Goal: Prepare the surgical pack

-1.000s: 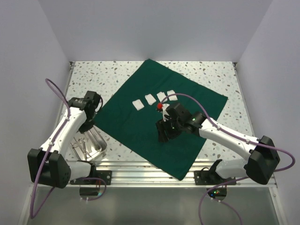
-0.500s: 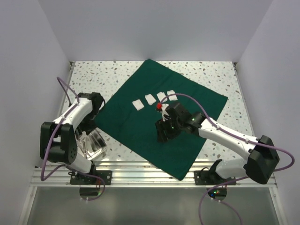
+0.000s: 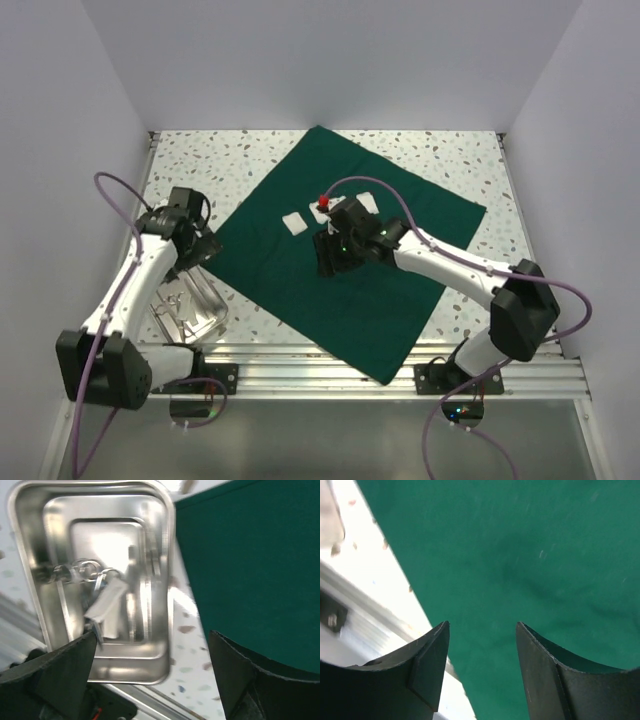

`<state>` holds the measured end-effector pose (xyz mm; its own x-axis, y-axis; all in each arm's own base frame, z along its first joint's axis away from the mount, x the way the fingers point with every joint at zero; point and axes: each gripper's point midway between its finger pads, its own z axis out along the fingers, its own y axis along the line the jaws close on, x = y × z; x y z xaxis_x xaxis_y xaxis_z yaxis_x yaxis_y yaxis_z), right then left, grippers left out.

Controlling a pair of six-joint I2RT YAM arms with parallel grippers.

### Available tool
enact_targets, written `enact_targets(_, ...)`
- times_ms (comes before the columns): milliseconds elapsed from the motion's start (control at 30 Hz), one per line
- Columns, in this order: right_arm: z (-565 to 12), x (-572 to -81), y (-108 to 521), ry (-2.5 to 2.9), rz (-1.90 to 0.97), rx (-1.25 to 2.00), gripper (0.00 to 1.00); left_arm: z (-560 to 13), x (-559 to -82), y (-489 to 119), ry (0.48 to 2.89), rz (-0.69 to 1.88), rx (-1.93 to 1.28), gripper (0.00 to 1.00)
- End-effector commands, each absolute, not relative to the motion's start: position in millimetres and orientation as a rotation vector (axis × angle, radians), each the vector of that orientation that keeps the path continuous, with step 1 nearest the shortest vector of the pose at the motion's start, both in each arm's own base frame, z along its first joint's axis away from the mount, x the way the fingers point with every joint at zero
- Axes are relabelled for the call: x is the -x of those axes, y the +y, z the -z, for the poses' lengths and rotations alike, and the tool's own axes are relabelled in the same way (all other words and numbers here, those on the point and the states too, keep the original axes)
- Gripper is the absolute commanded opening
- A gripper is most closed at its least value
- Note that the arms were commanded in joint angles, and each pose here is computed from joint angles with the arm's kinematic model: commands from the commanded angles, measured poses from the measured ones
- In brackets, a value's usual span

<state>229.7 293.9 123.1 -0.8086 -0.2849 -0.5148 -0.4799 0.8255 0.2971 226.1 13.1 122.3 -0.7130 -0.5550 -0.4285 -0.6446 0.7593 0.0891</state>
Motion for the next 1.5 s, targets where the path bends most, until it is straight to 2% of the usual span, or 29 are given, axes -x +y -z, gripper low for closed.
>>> enact_targets(0,-143,-276,311,2.447,-0.519,0.448,0.58,-159,-268,-32,2.425,0.130,0.701,0.98)
enact_targets(167,-150,-334,314,2.424,-0.498,0.339,0.54,-185,-272,-73,2.365,0.330,0.542,0.99)
enact_targets(400,-116,-435,251,2.458,-0.483,0.073,0.52,-190,-263,-129,2.306,0.543,0.393,0.98)
enact_targets(600,-94,-476,217,2.481,-0.460,-0.011,0.56,-184,-263,-141,2.316,0.597,0.327,0.96)
enact_targets(767,-72,-498,186,2.515,-0.444,-0.100,0.55,-176,-271,-148,2.347,0.601,0.285,0.96)
enact_targets(1033,-66,-509,176,2.526,-0.438,-0.078,0.44,-160,-282,-160,2.394,0.615,0.239,0.96)
enact_targets(1467,-42,-499,160,2.595,-0.383,-0.010,0.45,-150,-282,-163,2.418,0.620,0.229,0.95)
